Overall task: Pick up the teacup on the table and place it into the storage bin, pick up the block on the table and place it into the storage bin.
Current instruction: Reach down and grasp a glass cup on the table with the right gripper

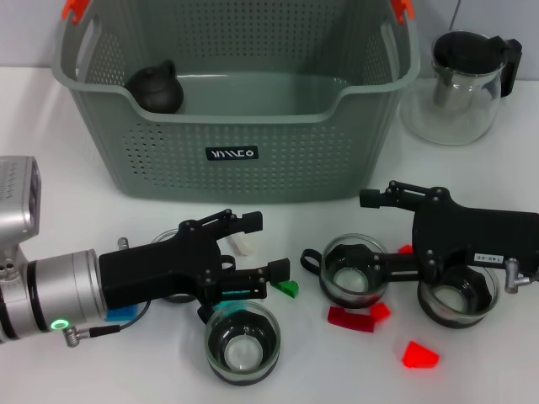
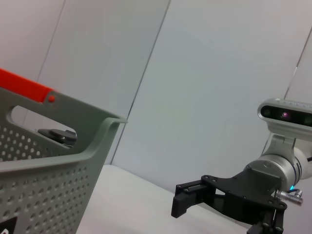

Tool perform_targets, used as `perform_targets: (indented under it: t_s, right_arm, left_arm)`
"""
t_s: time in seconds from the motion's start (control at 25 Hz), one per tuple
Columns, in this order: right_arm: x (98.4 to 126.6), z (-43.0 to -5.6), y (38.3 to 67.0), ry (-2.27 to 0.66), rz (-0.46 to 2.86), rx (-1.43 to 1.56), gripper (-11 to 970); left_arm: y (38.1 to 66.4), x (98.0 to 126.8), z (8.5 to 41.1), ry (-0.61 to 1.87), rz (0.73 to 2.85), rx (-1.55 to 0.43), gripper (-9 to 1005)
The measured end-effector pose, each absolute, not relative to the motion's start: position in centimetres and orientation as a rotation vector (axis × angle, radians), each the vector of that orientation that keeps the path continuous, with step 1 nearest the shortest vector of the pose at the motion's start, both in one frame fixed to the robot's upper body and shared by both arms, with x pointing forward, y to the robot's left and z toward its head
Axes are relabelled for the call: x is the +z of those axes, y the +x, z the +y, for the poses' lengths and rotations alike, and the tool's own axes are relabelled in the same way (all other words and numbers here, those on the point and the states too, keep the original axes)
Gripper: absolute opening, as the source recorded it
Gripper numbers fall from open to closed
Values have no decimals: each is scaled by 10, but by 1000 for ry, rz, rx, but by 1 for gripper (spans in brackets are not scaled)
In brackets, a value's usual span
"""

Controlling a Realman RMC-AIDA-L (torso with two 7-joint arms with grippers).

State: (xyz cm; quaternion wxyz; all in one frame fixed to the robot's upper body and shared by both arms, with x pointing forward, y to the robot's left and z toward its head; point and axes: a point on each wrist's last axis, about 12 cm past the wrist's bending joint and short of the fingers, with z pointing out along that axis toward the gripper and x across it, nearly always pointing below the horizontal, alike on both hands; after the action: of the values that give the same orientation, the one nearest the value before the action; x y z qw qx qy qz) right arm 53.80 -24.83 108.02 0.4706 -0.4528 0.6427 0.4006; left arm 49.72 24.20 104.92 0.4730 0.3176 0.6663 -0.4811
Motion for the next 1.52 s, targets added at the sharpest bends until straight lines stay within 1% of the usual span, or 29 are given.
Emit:
perform_targets:
  t_s: [0.36,0.76,1.2,1.36,1.52]
  right_arm:
    - [1080,-250,537,-1181,1566,964,927]
    - [1096,-263,539,-1269,1556,943,927]
    - [1130,-294,537,-1495,1799,854,927]
    - [1140,-297,538,-1530,1925,827,928]
    - [1144,-296,539,-1577,2024,774,928]
  left_arm:
    - [498,1050,242,797,1626,-1169,932]
    - [499,1050,242,810,1624,-1154,932]
    - [499,1046,243,800,1629,-1114,932]
    - [501,1044,239,790,1643,-1103,932]
    - [502,1042,234,785,1647,-1100,932]
